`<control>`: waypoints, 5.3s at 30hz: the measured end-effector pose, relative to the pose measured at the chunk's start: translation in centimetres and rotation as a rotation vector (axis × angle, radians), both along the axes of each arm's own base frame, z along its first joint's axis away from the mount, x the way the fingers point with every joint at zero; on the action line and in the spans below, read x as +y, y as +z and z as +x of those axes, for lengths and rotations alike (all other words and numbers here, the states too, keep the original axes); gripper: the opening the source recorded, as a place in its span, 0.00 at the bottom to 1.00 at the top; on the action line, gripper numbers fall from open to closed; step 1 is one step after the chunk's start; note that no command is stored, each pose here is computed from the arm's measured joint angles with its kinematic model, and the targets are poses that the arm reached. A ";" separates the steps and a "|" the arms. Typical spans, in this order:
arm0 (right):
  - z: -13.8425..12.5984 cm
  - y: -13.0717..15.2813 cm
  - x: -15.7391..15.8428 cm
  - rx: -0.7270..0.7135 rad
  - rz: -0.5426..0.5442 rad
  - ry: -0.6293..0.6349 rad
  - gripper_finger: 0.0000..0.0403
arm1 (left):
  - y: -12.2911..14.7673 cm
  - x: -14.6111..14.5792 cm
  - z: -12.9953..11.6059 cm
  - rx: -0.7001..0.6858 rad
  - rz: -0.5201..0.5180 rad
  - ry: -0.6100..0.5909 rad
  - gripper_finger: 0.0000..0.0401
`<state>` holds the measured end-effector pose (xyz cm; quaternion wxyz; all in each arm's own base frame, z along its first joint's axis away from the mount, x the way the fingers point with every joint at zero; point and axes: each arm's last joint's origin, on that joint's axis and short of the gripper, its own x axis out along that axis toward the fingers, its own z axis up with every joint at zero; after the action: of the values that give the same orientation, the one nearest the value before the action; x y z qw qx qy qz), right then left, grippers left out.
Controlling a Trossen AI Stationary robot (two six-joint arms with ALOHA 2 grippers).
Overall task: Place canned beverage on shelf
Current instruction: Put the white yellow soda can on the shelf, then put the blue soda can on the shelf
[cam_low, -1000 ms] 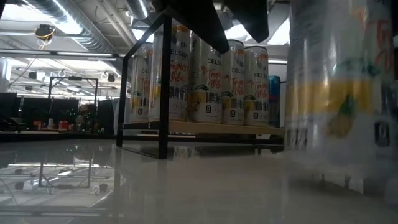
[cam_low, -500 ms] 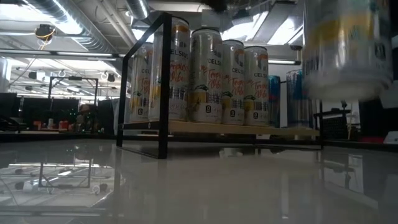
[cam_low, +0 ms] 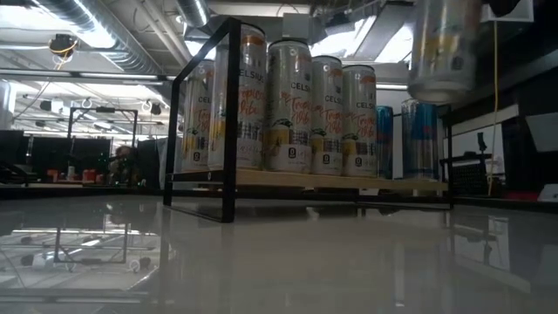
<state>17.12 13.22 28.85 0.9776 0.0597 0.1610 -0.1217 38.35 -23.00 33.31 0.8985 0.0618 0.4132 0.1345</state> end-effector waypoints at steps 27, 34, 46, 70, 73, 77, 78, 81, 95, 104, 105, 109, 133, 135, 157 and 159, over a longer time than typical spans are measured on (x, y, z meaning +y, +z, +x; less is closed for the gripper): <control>3.1 -0.7 -10.5 0.232 -0.052 -0.272 0.60 | 7.3 15.0 0.1 0.070 0.085 -0.097 0.72; 3.5 -0.4 -11.7 0.215 -0.041 -0.284 0.60 | 8.0 15.0 -0.6 0.046 0.071 -0.083 0.72; 3.9 -3.4 -11.6 0.144 -0.015 -0.282 0.60 | 8.1 13.8 -0.9 0.035 0.052 -0.093 0.72; 3.6 -6.6 -11.5 0.068 0.020 -0.240 0.60 | 8.7 13.0 -1.6 0.002 0.025 -0.068 0.72; 3.6 -6.6 -11.5 0.067 0.021 -0.239 0.60 | 8.8 12.7 -1.8 -0.001 0.024 -0.077 0.72; 3.6 -6.6 -11.5 0.065 0.023 -0.237 0.60 | 8.8 12.5 -1.9 -0.003 0.022 -0.082 0.72; 3.7 -6.7 -11.5 0.068 0.022 -0.237 0.60 | 8.8 12.4 -1.9 -0.003 0.022 -0.083 0.72; 3.9 -6.9 -11.5 0.073 0.020 -0.238 0.61 | 8.8 12.2 -2.0 -0.003 0.022 -0.088 0.72; 4.6 -7.3 -11.4 0.078 0.019 -0.239 0.73 | 8.8 11.2 -2.3 -0.011 0.006 -0.096 0.72; 4.4 -7.3 -11.4 0.076 0.026 -0.227 0.73 | 8.8 10.6 -2.5 -0.018 -0.010 -0.095 0.72; 4.4 -7.2 -11.4 0.075 0.027 -0.223 0.73 | 8.8 10.6 -2.5 -0.018 -0.011 -0.094 0.72; 4.1 -6.7 -11.4 0.057 0.031 -0.212 0.73 | 8.8 10.6 -2.5 -0.019 -0.013 -0.093 0.72; -0.3 -1.6 -12.1 -0.203 0.038 -0.189 0.73 | 8.0 8.6 -6.0 0.147 -0.332 0.182 0.72; -0.7 -1.3 -12.2 -0.227 0.044 -0.189 0.73 | 7.9 7.4 -6.4 0.147 -0.389 0.189 0.72; -0.8 0.0 -10.9 -0.321 0.162 0.243 0.73 | 6.0 -2.5 -13.0 0.195 -0.752 0.580 0.72; -0.8 0.1 -10.8 -0.326 0.168 0.274 0.73 | 5.0 -3.3 -13.6 0.265 -0.771 0.634 0.72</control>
<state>16.31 2.37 28.96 0.9896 0.1376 0.0171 0.0374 24.77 -26.29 38.34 0.7111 -0.3858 0.5414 0.2290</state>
